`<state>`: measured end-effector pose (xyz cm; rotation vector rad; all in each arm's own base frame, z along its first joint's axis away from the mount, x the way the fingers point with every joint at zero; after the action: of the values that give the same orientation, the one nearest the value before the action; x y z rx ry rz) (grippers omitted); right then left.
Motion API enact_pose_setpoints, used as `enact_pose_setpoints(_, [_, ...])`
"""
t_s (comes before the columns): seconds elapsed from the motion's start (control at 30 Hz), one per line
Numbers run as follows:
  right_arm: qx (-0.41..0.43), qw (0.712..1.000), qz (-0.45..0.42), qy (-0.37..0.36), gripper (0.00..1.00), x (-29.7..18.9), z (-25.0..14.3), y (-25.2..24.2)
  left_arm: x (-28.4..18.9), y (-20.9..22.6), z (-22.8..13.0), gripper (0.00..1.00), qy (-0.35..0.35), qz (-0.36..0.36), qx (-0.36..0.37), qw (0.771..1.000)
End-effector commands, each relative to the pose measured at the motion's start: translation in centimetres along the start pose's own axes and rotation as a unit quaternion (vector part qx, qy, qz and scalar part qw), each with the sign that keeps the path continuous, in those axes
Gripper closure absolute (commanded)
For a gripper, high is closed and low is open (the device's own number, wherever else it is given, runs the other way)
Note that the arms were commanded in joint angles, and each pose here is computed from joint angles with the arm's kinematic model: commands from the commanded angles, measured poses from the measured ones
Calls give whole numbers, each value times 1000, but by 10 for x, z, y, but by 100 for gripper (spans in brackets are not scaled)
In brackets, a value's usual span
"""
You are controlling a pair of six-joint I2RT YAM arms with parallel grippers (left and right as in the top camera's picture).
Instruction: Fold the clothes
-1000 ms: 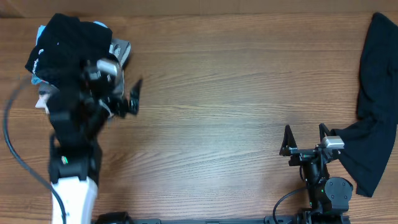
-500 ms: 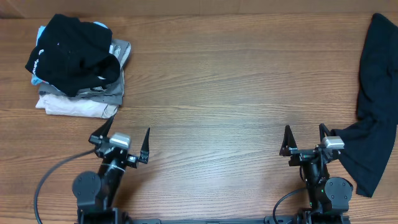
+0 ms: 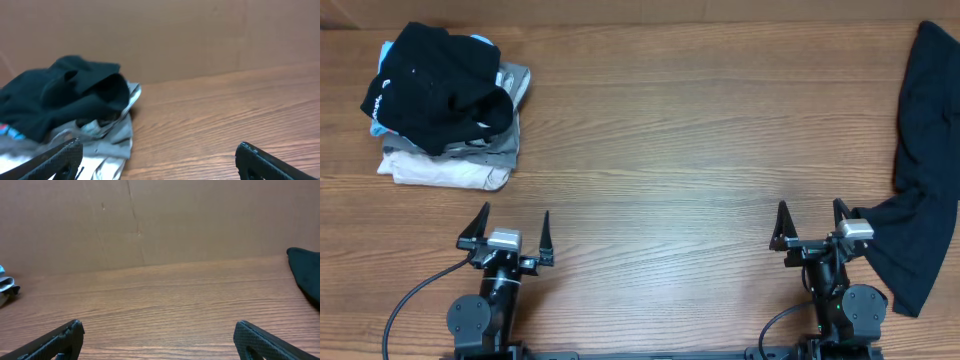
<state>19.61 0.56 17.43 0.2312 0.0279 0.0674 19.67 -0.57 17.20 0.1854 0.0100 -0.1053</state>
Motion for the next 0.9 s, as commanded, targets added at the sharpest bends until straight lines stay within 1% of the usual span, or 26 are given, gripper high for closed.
enact_pose_setpoints(0.0, [-2, 1000, 0, -2, 0, 0, -2, -1, -1, 7, -7, 0, 18, 32, -18, 999])
enact_pose_setpoints(0.03, [-2, 1000, 0, -2, 0, 0, -2, -1, -1, 7, -12, 0, 30, 36, -28, 999])
enact_pose_setpoints(0.1, [-2, 1000, 0, -2, 0, 0, -2, -1, -2, 9, -13, 0, 31, 41, -31, 998])
enact_pose_setpoints(0.87, [-2, 1000, 0, -2, 0, 0, -2, -1, -2, 9, -12, 0, 31, 42, -31, 998])
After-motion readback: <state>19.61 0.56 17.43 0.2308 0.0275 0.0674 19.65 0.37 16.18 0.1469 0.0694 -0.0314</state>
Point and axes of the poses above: each gripper's point midway between its finger pads, its own x axis out along the fingers, its own y axis along the line the jaws close on, z = x × y, the point moved 5 cm from there along -x, back along the fingers, and after that the axes turned 6 degrees about x, right-handed, at the moved point
